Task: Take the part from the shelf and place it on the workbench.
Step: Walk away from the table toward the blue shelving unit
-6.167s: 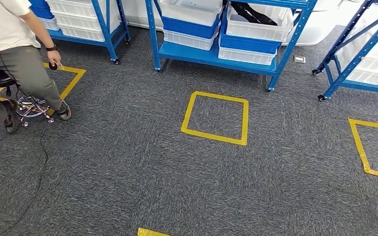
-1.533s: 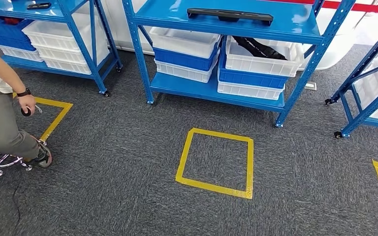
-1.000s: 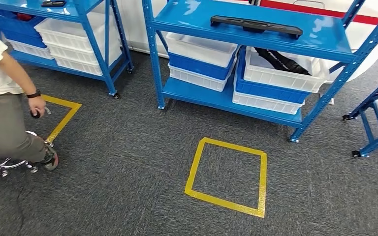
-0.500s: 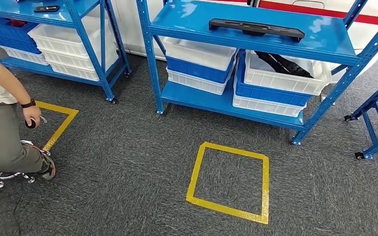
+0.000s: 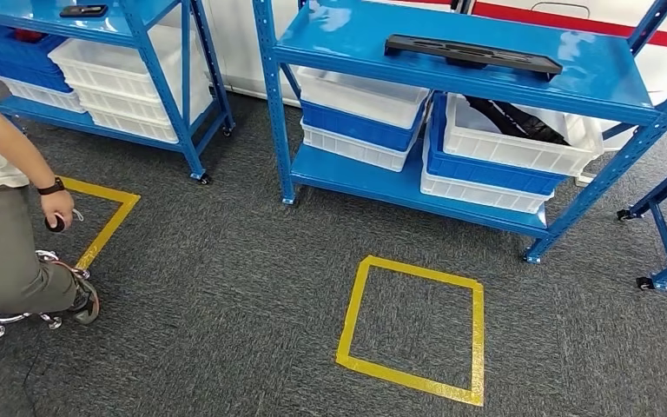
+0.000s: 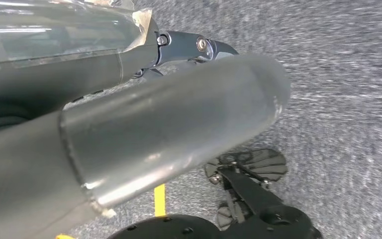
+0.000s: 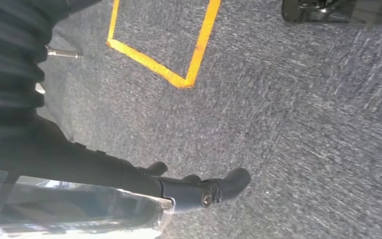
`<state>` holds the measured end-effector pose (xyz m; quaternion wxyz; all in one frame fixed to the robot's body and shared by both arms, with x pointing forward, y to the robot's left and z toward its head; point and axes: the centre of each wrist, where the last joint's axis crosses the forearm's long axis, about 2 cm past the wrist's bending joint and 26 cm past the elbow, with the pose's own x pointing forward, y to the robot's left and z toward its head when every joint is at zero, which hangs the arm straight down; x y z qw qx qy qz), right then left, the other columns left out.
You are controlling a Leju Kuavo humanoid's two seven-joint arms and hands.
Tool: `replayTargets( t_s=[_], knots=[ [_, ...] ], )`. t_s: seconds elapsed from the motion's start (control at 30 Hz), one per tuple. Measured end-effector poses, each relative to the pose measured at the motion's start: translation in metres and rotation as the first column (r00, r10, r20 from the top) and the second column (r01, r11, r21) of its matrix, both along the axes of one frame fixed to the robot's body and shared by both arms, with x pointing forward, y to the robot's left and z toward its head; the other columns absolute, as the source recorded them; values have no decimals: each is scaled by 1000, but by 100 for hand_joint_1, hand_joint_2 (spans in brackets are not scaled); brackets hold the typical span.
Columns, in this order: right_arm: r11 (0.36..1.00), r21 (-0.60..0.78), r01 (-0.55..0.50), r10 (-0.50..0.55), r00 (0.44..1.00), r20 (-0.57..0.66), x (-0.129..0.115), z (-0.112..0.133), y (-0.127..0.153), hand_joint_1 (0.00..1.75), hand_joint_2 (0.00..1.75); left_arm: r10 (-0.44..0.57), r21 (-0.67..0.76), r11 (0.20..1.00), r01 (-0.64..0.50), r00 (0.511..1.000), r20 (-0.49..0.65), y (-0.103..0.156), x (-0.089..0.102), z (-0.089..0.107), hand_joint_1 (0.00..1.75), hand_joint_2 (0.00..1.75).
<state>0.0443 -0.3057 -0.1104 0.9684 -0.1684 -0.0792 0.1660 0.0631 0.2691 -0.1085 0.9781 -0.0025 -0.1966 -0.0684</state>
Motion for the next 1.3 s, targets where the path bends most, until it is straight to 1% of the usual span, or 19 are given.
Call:
replayTargets(
  t_s=[0.97, 1.3],
  knots=[
    [1000, -4, 2, -2, 1000, -1, -1, 0, -1, 0, 175, -1, 4, 1000, 1, 1000, -1, 3, 0, 0, 0, 0],
    [1000, -2, -12, 12, 1000, -17, -1, 0, 1, 0, 175, -1, 18, 1000, 1, 1000, 6, 4, 4, 1, 0, 0]
  ],
)
